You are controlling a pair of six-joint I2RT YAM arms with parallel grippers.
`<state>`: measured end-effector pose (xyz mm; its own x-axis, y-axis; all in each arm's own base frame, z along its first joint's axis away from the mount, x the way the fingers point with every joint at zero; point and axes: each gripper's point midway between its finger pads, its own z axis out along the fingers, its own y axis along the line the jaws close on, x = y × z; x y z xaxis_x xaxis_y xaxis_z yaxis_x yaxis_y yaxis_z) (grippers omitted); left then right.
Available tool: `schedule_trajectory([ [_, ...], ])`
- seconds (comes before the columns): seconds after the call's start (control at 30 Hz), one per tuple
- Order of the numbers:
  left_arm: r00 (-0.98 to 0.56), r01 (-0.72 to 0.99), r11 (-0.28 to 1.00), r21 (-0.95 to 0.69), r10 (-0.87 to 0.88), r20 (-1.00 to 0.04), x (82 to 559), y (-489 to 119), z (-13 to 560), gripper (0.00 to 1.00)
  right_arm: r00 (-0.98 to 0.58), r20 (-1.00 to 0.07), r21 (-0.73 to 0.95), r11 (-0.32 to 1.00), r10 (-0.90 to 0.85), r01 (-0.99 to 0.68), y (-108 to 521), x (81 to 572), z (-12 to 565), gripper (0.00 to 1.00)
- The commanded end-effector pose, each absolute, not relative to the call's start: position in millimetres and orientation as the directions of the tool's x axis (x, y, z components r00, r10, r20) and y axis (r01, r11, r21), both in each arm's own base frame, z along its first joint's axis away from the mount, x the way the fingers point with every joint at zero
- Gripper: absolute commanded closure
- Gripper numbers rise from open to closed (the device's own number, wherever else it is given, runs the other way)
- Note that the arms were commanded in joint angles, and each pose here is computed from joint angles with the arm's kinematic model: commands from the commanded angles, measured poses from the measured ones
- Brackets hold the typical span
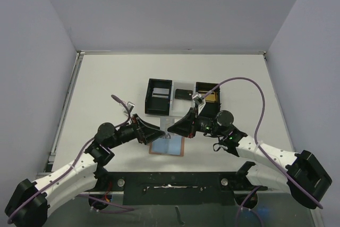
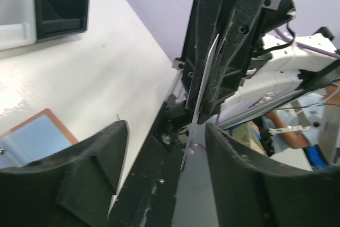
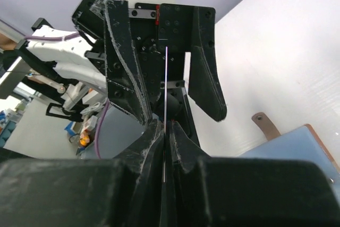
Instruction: Take the credit cards out of the card holder
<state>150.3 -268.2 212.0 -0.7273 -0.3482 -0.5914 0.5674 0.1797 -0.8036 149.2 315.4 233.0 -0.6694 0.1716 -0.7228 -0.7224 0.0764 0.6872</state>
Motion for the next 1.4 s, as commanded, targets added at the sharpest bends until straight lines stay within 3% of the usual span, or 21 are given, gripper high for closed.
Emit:
schedule_trajectory([
  [0.0, -0.642, 0.583, 0.306, -0.753, -0.395, -0.657, 170, -258, 224, 0.34, -0.597, -0.771, 0.633, 0.154, 0.222, -0.759, 310, 164, 247, 1.0],
  [0.37, -0.538, 0.471, 0.694, -0.544, -0.262, -0.801, 204, -212, 226, 0.31, -0.504, -0.841, 0.532, 0.469, 0.197, -0.705, 285, 199, 227, 1.0],
  [0.6, -0.536, 0.412, 0.796, -0.444, -0.183, -0.824, 226, -194, 228, 0.3, -0.404, -0.908, 0.388, 0.596, 0.115, -0.703, 286, 215, 232, 1.0],
  [0.77, -0.54, 0.198, 0.91, -0.364, -0.208, -0.815, 256, -139, 219, 0.3, -0.361, -0.932, 0.287, 0.651, 0.021, -0.703, 292, 222, 232, 1.0],
  [0.97, -0.531, -0.062, 0.917, -0.395, -0.365, -0.765, 270, -82, 190, 0.29, -0.343, -0.938, 0.219, 0.691, -0.045, -0.689, 296, 237, 233, 1.0],
  [1.37, -0.435, -0.072, 0.916, -0.394, -0.384, -0.814, 267, -69, 209, 0.28, -0.261, -0.918, -0.074, 0.777, -0.298, -0.625, 307, 298, 241, 1.0],
])
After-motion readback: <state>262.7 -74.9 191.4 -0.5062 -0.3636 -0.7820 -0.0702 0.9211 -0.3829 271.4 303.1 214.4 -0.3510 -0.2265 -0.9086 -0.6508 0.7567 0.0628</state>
